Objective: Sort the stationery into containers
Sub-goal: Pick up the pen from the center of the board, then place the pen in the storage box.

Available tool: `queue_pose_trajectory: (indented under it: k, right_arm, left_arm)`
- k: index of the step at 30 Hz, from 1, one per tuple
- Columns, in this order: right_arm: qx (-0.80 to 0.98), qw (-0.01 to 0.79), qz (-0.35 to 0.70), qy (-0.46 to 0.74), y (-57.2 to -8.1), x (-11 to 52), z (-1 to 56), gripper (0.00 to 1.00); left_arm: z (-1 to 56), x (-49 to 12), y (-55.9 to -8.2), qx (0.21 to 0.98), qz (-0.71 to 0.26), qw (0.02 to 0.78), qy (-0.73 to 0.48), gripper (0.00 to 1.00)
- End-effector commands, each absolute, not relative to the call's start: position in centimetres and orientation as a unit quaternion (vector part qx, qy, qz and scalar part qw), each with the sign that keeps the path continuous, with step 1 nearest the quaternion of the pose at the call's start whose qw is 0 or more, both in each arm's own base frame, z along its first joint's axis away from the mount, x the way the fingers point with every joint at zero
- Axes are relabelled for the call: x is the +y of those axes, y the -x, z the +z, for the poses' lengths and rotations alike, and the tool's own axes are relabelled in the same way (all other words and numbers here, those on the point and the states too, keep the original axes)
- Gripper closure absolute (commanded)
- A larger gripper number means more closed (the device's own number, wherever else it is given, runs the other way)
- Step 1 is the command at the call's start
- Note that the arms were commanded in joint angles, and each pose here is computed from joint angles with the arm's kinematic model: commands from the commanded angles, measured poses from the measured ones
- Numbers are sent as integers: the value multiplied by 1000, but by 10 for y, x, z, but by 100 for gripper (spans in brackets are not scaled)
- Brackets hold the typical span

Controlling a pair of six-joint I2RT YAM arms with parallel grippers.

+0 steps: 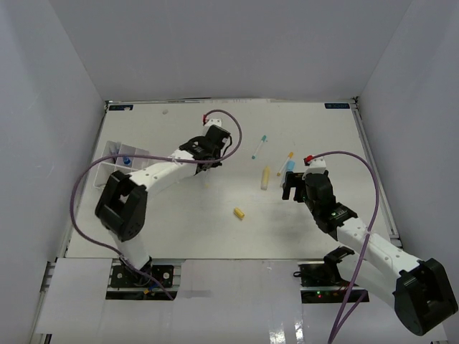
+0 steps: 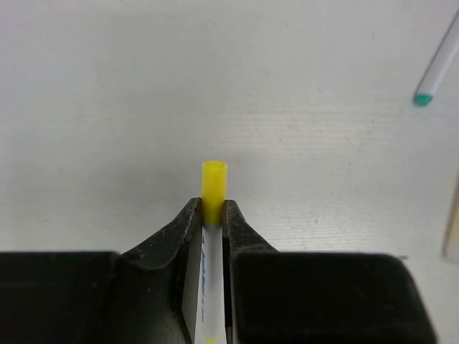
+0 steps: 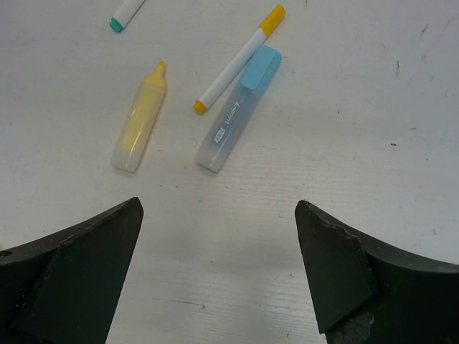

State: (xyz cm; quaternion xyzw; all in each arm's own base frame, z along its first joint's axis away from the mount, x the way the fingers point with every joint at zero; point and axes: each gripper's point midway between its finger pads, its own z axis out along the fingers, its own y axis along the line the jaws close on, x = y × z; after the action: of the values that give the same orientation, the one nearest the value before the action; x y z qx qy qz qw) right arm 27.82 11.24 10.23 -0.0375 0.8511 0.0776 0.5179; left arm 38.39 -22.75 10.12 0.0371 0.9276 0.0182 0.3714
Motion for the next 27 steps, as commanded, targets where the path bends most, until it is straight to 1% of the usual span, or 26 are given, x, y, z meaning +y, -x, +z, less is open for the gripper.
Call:
queue_pose_trajectory:
  k: [1,2,3,4,5,6,8,9,11,12,15,21,25,27]
  right_arm:
    - [838,537,91,25,-282,113,111,7]
    - [837,538,92,25,-282,114,111,7]
    - [837,538,93,26,-282,114,111,7]
    - [837,538,96,26,-282,115,110,7]
    - [836,540,97,25,-282,115,110,7]
    - [836,539,99,26,-282,116,110,7]
    - [837,537,102,26,-281,116,108,7]
    - [837,536,105,28,-281,117,108,7]
    - [837,535,107,28,-281,118,106,7]
    - [837,536,107,28,-281,118,107,7]
    - [835,539,107,27,-281,117,109,7]
    - [834,541,107,28,-281,117,110,7]
    - [834,540,106,29,-281,117,109,7]
    - [835,539,106,29,-281,117,109,7]
  left_arm:
    - [194,-176,-409,856,32,516,12,100]
    - [203,-165,-408,846,33,532,17,100]
    - [220,-156,-415,824,24,565,31,100]
    - [225,-127,-409,812,35,580,46,100]
    - [231,-112,-408,802,49,594,40,98]
    - [247,-90,-415,776,51,625,65,98]
    - [248,-59,-404,760,78,642,65,98]
    - [259,-49,-406,739,80,665,75,98]
    - [255,-6,-401,719,117,680,85,99]
    - [261,-6,-402,710,117,689,86,99]
    - [254,20,-405,700,136,694,102,99]
    - [237,37,-416,686,128,707,116,99]
    - [223,36,-424,695,115,702,107,98]
    - [216,33,-427,699,107,700,100,96]
